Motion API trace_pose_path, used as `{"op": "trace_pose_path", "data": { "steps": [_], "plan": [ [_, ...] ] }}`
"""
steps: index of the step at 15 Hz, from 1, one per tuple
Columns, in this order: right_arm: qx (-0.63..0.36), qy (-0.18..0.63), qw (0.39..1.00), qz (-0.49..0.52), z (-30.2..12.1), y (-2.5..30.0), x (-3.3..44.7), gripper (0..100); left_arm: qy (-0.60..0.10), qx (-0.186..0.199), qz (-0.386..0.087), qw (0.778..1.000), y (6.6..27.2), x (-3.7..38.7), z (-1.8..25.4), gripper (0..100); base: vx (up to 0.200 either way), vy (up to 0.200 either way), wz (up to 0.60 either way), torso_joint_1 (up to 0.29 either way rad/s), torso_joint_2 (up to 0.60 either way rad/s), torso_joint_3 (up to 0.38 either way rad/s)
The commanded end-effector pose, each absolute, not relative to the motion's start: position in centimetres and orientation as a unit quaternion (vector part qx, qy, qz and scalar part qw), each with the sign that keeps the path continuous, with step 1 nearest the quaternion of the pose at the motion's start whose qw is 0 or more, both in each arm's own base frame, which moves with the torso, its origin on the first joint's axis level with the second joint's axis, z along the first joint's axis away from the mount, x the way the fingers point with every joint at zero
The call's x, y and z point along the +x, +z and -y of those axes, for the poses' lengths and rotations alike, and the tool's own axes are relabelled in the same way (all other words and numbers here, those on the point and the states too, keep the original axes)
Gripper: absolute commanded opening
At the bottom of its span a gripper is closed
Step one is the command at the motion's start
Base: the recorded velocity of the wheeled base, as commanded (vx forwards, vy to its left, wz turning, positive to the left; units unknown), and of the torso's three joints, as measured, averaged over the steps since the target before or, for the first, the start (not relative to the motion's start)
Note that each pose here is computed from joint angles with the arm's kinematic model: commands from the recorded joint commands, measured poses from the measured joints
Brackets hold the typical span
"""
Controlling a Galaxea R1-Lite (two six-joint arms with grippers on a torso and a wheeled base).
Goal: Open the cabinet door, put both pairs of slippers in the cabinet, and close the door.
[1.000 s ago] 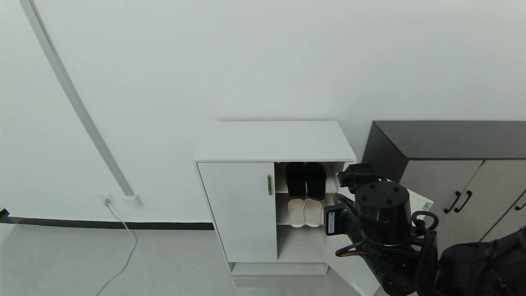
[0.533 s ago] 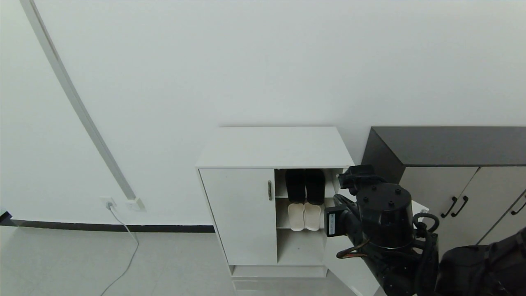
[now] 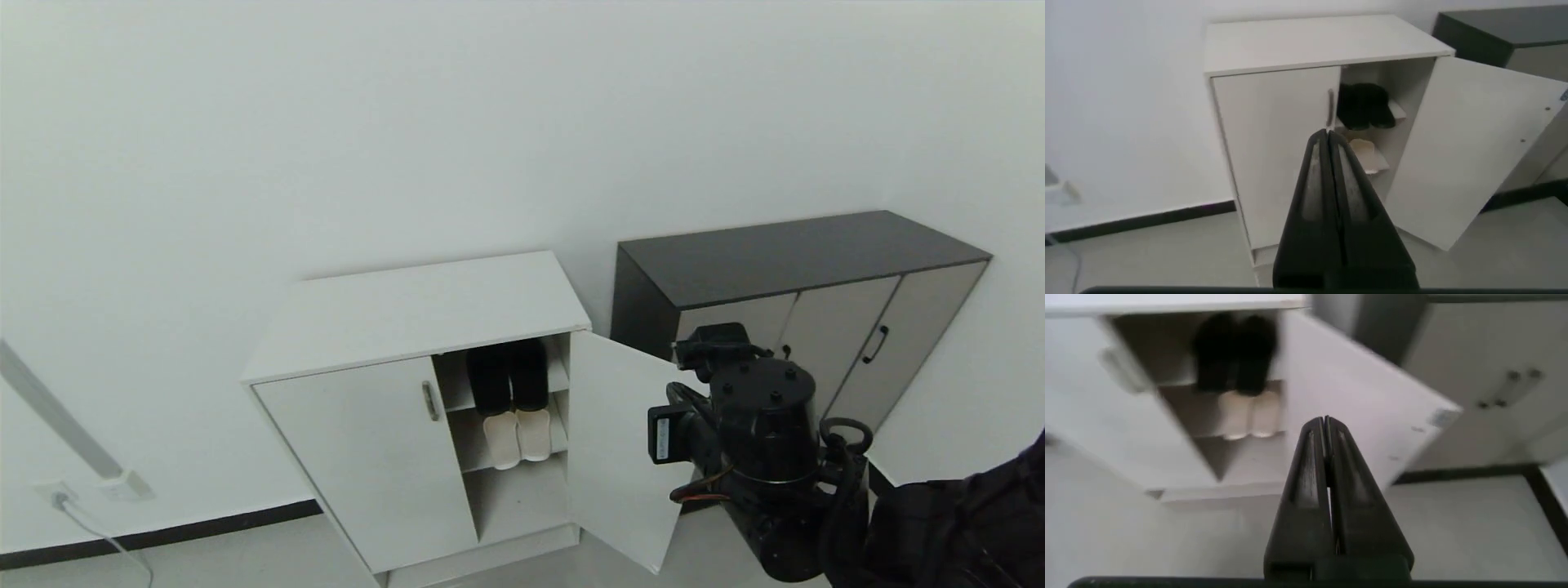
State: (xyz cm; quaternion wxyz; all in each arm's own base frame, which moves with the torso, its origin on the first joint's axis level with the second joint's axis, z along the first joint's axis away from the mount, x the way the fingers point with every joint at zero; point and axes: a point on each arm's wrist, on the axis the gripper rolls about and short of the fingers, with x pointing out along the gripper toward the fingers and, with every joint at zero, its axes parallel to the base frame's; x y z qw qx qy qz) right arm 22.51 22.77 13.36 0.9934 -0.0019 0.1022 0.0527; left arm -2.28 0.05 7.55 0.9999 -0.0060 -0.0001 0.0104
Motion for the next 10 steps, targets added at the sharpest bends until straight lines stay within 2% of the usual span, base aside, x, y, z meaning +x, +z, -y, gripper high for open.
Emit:
{"op": "trace_pose_path", "data": {
  "steps": [1, 4, 7, 10],
  "plan": [
    [0.001, 0.027, 0.995, -0.099, -21.9, 13.4, 24.1, 0, 0.011, -0.006, -0.001, 1.0, 7.6, -2.3, 0.0, 0, 0.0, 0.0, 0.0, 0.0, 0.0, 0.0],
    [0.009, -0.005, 0.995, -0.094, -20.7, 14.6, 26.0, 0, 0.012, -0.007, -0.001, 1.0, 7.6, -2.3, -0.1, 0, 0.0, 0.0, 0.0, 0.0, 0.0, 0.0],
    [0.008, -0.002, 0.994, -0.112, -19.9, 15.3, 27.5, 0, 0.012, -0.008, 0.0, 1.0, 7.5, -2.3, -0.1, 0, 0.0, 0.0, 0.0, 0.0, 0.0, 0.0],
    [0.011, -0.003, 0.993, -0.12, -19.2, 15.0, 29.1, 0, 0.012, -0.008, -0.001, 1.0, 7.6, -2.3, -0.1, 0, -0.2, 0.0, 0.0, 0.009, 0.0, 0.002]
  ]
}}
